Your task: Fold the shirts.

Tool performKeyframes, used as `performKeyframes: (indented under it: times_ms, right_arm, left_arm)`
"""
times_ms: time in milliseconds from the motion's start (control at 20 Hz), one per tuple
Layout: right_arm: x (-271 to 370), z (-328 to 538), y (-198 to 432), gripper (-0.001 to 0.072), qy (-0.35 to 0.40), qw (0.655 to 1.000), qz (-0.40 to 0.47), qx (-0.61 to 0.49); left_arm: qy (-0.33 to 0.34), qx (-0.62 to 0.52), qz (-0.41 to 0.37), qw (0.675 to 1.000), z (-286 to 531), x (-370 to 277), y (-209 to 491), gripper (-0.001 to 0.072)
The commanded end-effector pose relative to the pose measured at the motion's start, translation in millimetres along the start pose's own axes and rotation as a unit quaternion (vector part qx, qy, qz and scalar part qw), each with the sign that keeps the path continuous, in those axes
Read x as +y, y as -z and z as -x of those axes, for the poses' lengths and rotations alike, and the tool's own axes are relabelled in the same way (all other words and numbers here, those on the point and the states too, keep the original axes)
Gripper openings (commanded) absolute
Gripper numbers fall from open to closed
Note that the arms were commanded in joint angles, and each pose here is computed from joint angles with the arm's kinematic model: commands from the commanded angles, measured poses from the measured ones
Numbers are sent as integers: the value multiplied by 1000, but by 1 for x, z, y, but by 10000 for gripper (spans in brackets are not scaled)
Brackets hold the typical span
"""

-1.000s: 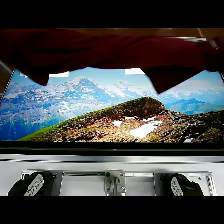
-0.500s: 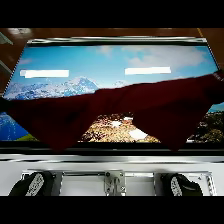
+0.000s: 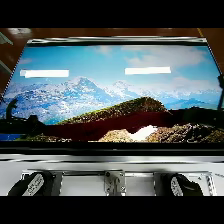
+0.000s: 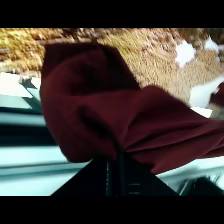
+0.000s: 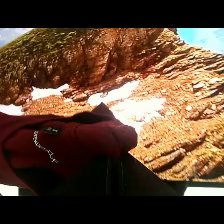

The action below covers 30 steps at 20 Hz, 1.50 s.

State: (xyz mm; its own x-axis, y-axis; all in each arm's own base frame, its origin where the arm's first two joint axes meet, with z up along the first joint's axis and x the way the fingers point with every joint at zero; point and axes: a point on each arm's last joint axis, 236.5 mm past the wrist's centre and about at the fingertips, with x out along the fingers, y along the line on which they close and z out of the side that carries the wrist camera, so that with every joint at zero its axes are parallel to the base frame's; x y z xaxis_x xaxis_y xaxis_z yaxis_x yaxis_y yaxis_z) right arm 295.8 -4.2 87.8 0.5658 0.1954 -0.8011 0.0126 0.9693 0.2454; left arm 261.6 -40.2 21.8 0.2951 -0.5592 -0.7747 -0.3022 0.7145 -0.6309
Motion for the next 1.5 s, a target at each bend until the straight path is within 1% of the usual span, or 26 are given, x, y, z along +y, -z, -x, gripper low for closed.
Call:
performKeyframes:
  times_ms: [0, 100, 200, 250, 400, 550, 600, 700, 800, 850, 900, 950, 1050, 1100, 1150, 1200, 1300, 1350, 1450]
  right_arm:
    - [-16, -62, -9, 61, -17, 997, -56, -46]
    - [-24, -83, -26, 61, -24, 994, -85, -70]
    - [-26, -109, -31, 61, -39, 989, -120, -72]
    - [-24, -121, -28, 61, -40, 990, -123, -63]
    - [-9, -155, -13, 62, -45, 993, -109, -28]
    - [10, -168, -7, 62, -54, 994, -90, -18]
    - [15, -169, -6, 62, -56, 994, -87, -17]
    - [22, -168, -3, 62, -69, 993, -93, -8]
    - [27, -165, 0, 62, -78, 993, -91, 2]
    - [29, -163, 1, 62, -81, 993, -86, 4]
    - [31, -160, 1, 62, -84, 993, -81, 4]
    - [33, -158, 2, 62, -87, 993, -77, 5]
    - [35, -154, 1, 62, -90, 994, -68, 3]
    - [36, -155, 2, 62, -90, 994, -68, 5]
    - [36, -155, 2, 62, -90, 994, -67, 6]
    - [36, -155, 2, 62, -90, 994, -66, 6]
    - [36, -155, 3, 62, -90, 994, -66, 7]
    - [35, -155, 3, 62, -90, 994, -65, 7]
    - [34, -155, 4, 62, -87, 994, -61, 8]
  left_arm:
    - [66, -90, 15, 994, -29, -5, -64, 48]
    - [117, -148, 37, 981, -33, -16, -103, 48]
    - [133, -181, 63, 972, -44, -12, -129, 48]
    - [129, -181, 64, 973, -53, -8, -132, 48]
    - [113, -133, 77, 982, -96, 3, -119, 48]
    - [111, -96, 71, 987, -118, 4, -105, 49]
    - [118, -91, 70, 986, -115, 1, -104, 99]
    - [159, -70, 48, 984, -94, -14, -104, 389]
    - [192, -40, 11, 981, -51, -23, -105, 393]
    - [179, -31, 4, 983, -26, -16, -108, 386]
    - [141, -30, 7, 989, -4, -2, -109, 303]
    - [84, -40, 9, 996, 15, 17, -110, 280]
    - [-44, -57, 6, 997, 44, 55, -99, 281]
    - [-88, -53, 9, 995, 50, 67, -86, 432]
    - [-103, -43, 29, 993, 44, 72, -70, 711]
    - [-97, -22, 37, 994, 30, 70, -51, 711]
    - [-64, 35, 50, 996, -14, 63, -9, 710]
    - [-49, 45, 55, 996, -37, 60, 4, 709]
    - [-18, 21, 67, 997, -75, 49, 9, 709]
